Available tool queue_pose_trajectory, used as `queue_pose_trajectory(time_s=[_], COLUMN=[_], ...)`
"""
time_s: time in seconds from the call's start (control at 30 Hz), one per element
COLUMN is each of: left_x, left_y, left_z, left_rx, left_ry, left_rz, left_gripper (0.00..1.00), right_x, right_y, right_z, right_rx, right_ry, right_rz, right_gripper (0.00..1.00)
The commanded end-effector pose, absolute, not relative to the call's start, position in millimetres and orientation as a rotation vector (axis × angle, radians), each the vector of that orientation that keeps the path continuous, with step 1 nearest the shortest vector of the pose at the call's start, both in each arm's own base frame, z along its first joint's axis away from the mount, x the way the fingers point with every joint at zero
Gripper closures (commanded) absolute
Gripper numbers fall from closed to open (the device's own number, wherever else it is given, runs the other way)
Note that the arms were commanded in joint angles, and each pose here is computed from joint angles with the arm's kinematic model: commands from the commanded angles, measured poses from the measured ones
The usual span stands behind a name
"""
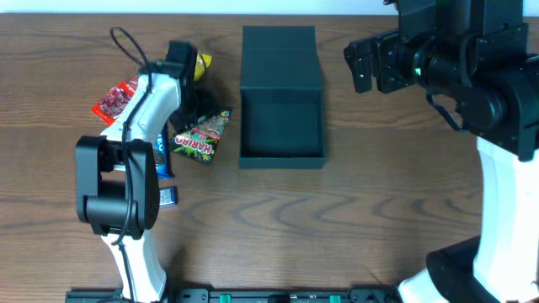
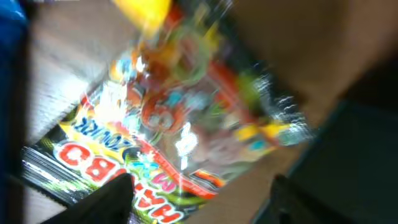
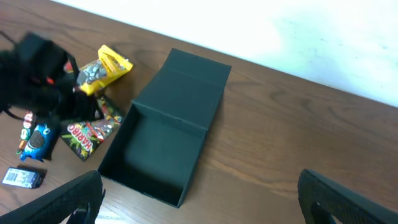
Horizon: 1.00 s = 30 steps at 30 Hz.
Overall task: Pack container
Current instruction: 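Reach the left gripper to the Haribo bag and grasp it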
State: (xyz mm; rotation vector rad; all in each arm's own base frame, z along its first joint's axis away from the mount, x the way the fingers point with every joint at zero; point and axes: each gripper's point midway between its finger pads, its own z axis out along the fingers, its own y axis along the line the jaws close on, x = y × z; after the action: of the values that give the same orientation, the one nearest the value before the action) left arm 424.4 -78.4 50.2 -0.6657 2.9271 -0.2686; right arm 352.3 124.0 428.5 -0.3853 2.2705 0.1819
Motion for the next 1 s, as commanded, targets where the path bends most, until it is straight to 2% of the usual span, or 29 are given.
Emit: queue_pose_trajectory(time_s=[0.0, 0.17, 0.4, 0.73, 0.97], left_x=[442, 453, 445, 438, 429], left_y=[-76, -76, -80, -84, -79], left_z=[74, 80, 32, -2, -4], left_rx=[-0.648, -0.649, -0.672, -0.662, -0.637], left_ry=[2.862, 2.830, 2.972, 3.125, 3.167], left_rz=[-0.193, -0.198, -0.176, -0.134, -0.083], left_gripper=[0.22, 0.19, 0.19, 0.19, 0.57], right_x=[351, 352, 353, 353, 353], right_y=[121, 122, 122, 122, 122], right_z=[430, 433, 434, 433, 433], right_rx=[-0.399, -0.397, -0.396, -0.396, -0.396], right_ry=[2.261, 2.251, 2.244, 2.248, 2.248], right_rz=[0.163, 0.165, 0.166, 0.165, 0.165], right_gripper=[0.01, 0.01, 0.01, 0.01, 0.01])
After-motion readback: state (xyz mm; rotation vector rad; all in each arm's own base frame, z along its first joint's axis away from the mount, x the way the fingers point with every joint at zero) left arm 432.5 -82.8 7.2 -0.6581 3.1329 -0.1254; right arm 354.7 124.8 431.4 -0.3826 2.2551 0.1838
